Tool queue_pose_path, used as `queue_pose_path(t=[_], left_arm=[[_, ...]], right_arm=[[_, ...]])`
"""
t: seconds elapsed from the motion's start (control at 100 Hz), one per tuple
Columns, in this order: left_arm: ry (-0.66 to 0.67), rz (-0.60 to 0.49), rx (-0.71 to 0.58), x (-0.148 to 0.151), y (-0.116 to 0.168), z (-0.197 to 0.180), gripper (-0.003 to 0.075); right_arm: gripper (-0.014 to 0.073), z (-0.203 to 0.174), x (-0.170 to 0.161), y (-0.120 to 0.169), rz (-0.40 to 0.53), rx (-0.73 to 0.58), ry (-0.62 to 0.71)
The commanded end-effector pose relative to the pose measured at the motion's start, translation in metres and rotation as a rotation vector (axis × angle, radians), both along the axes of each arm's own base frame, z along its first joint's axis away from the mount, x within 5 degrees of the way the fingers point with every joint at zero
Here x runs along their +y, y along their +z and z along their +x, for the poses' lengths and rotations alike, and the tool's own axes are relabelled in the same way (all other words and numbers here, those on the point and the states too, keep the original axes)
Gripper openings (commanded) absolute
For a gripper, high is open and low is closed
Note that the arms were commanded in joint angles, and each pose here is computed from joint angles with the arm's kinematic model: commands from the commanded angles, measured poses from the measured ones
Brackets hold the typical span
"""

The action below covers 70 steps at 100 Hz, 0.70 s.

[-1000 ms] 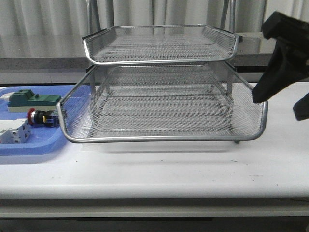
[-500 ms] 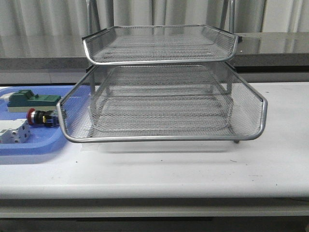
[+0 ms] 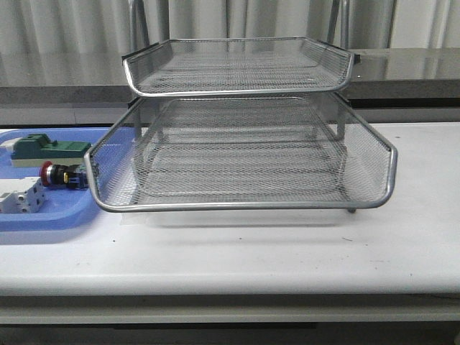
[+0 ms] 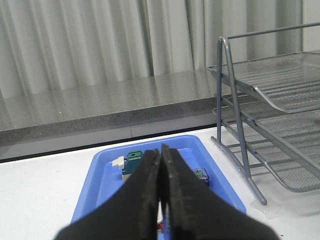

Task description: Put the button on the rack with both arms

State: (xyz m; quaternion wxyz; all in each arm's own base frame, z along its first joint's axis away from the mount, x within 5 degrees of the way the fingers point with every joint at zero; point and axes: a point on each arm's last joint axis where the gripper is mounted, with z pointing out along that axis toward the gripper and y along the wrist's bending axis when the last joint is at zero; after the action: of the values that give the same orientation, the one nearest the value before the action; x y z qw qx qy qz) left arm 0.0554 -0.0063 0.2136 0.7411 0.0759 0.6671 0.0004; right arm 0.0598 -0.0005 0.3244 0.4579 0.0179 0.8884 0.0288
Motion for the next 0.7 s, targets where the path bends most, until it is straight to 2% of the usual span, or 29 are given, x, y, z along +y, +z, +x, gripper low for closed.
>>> queue_pose_path(t=[0.0,0.2,0.34,0.69], left_arm=[[-0.005,-0.025,-0.058,-0.0002,-0.0075,-0.0012,-0.002],[-0.005,-0.025,-0.058,-0.0002,-0.0075,-0.0012,-0.002],[-0.005,-0.025,-0.058,-0.0002,-0.0075,-0.0012,-0.002],[-0.005,-0.026,-0.06,-0.0002,-0.0073,-0.0012,-0.002]], right_arm=[[0.0358,-0.0034,-0.003,0.0102,-0.011,-0.067,-0.011],[0.0072,-0.0086,-0.0043,0.0114,-0.005,-0.091,-0.012],[-0.0074,-0.0086,-0.0042,0.0114,-0.003,-0.09,-0.011],[-0.007,-0.0086,-0.0042,0.0114,-0.003,-0.09,-0.011]])
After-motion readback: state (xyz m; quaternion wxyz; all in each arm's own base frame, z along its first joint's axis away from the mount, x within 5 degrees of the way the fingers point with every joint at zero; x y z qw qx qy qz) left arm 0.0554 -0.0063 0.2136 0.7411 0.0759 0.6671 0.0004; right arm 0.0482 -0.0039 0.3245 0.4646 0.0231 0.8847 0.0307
